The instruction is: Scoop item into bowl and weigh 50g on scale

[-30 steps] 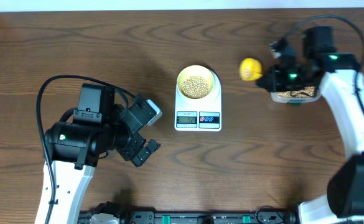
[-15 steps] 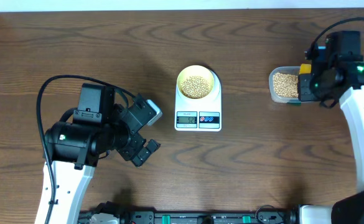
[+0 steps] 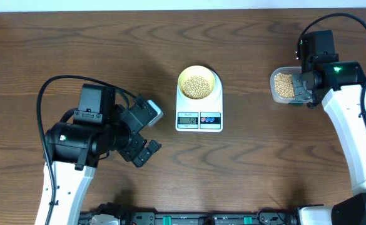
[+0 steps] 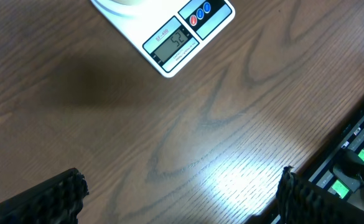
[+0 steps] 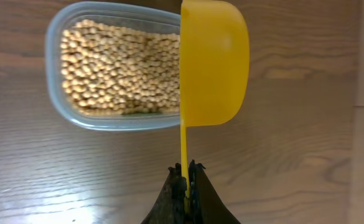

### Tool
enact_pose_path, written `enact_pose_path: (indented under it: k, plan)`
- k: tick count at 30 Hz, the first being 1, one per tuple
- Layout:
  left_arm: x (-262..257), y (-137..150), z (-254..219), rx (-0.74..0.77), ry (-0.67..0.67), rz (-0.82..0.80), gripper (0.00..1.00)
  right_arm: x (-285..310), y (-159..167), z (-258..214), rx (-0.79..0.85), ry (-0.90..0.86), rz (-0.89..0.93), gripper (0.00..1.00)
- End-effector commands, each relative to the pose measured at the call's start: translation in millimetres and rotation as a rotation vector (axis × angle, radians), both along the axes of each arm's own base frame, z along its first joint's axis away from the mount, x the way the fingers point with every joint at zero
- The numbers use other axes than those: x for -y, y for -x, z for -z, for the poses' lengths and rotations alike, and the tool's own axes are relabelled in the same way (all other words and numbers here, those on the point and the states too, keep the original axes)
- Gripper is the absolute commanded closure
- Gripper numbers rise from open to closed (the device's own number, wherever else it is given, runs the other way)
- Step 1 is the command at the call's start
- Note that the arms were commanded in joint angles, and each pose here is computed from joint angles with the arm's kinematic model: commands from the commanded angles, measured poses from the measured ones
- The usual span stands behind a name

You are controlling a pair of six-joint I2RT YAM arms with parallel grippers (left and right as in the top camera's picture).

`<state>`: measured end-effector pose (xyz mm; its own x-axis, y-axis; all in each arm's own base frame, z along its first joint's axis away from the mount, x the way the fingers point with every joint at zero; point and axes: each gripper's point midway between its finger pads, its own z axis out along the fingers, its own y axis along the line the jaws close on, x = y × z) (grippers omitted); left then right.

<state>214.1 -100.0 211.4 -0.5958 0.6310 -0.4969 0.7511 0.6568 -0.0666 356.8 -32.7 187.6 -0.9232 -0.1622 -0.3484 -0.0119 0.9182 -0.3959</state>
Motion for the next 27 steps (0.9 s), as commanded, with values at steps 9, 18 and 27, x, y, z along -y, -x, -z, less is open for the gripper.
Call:
enact_pose_path:
  k: [9,18,27]
  plan:
    - [2,0,-6,0.015,0.014,0.010,0.00,-148,-51,-31,0.230,-0.533,-0.533,0.99]
    - [2,0,-6,0.015,0.014,0.010,0.00,-250,-46,-5,0.195,-0.535,-0.894,0.99]
    - [2,0,-6,0.015,0.014,0.010,0.00,-288,-36,47,0.082,-0.458,-1.086,0.99]
